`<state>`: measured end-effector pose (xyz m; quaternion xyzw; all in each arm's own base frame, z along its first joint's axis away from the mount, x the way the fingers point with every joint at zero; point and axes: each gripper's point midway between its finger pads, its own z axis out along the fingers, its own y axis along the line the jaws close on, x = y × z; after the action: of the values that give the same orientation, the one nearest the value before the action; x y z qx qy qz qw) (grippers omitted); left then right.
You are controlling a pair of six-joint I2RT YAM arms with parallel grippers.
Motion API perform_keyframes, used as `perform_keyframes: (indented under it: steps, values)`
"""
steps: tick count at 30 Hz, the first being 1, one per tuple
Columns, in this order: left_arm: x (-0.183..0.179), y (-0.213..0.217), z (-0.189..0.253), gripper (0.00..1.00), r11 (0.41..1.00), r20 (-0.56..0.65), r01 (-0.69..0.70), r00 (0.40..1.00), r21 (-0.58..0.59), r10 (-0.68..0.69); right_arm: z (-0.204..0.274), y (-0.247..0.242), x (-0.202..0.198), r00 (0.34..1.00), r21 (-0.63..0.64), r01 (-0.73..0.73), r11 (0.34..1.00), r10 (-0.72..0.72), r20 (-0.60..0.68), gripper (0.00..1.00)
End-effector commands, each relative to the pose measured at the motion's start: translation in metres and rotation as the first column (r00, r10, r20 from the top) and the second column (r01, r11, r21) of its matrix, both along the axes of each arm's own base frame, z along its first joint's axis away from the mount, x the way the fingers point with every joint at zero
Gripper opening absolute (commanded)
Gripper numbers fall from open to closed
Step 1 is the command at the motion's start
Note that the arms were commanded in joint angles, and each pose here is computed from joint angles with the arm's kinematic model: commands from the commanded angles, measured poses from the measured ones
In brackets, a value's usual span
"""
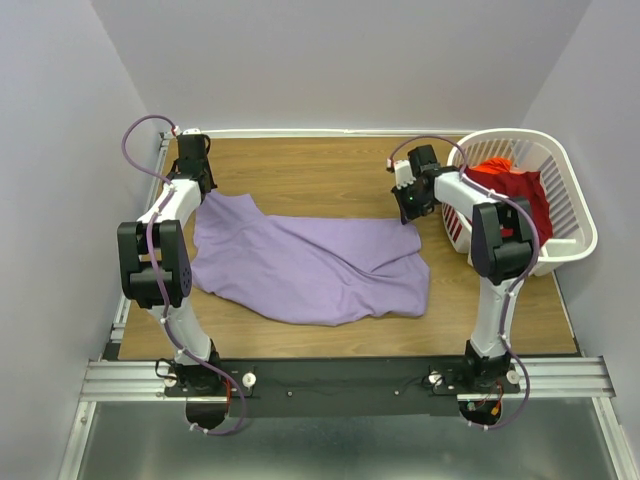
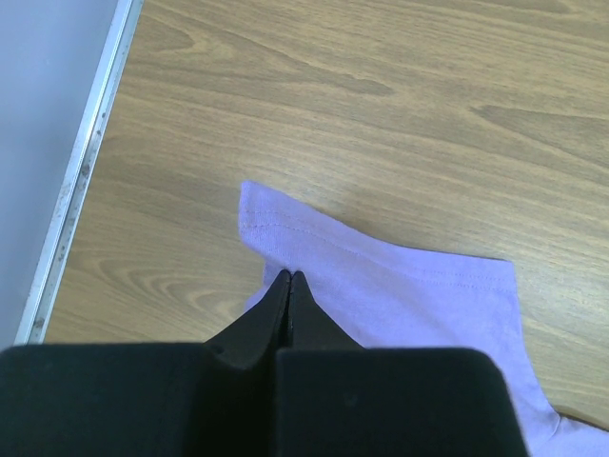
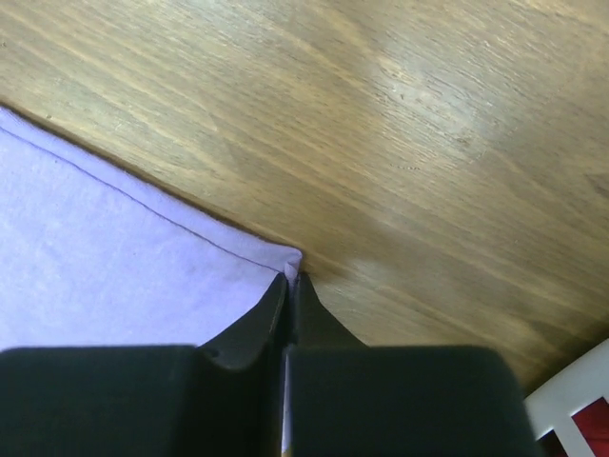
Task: Fold and stack the t-shirts
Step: Flatten the tshirt out
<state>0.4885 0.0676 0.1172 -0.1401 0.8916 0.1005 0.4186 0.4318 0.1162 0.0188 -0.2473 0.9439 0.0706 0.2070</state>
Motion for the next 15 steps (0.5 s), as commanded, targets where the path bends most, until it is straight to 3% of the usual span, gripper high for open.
perform_keyframes:
  steps: [1,5,9,12,15]
  values:
    - [0.009,0.007,0.016,0.00,1.000,0.043,-0.011,0.999,0.019,0.010,-0.032,-0.007,-0.022,0.991,-0.029,0.004,1.000,-0.008,-0.135,0.03]
    - [0.015,0.011,0.054,0.00,0.999,0.140,-0.029,0.990,0.040,0.023,0.011,-0.008,0.010,0.998,-0.044,0.053,0.998,-0.055,-0.035,0.00]
    - [0.019,0.014,0.116,0.00,0.998,0.259,-0.049,0.965,0.049,0.035,0.092,-0.013,0.056,0.974,-0.040,0.143,0.989,-0.133,0.183,0.01]
    - [0.013,0.014,0.194,0.00,0.997,0.404,-0.053,0.915,0.057,0.025,0.190,-0.020,0.084,0.893,0.010,0.219,0.976,-0.204,0.402,0.00]
    - [-0.002,0.015,0.265,0.00,0.995,0.522,-0.063,0.853,0.083,0.011,0.255,-0.027,0.086,0.816,0.054,0.257,0.965,-0.247,0.523,0.00]
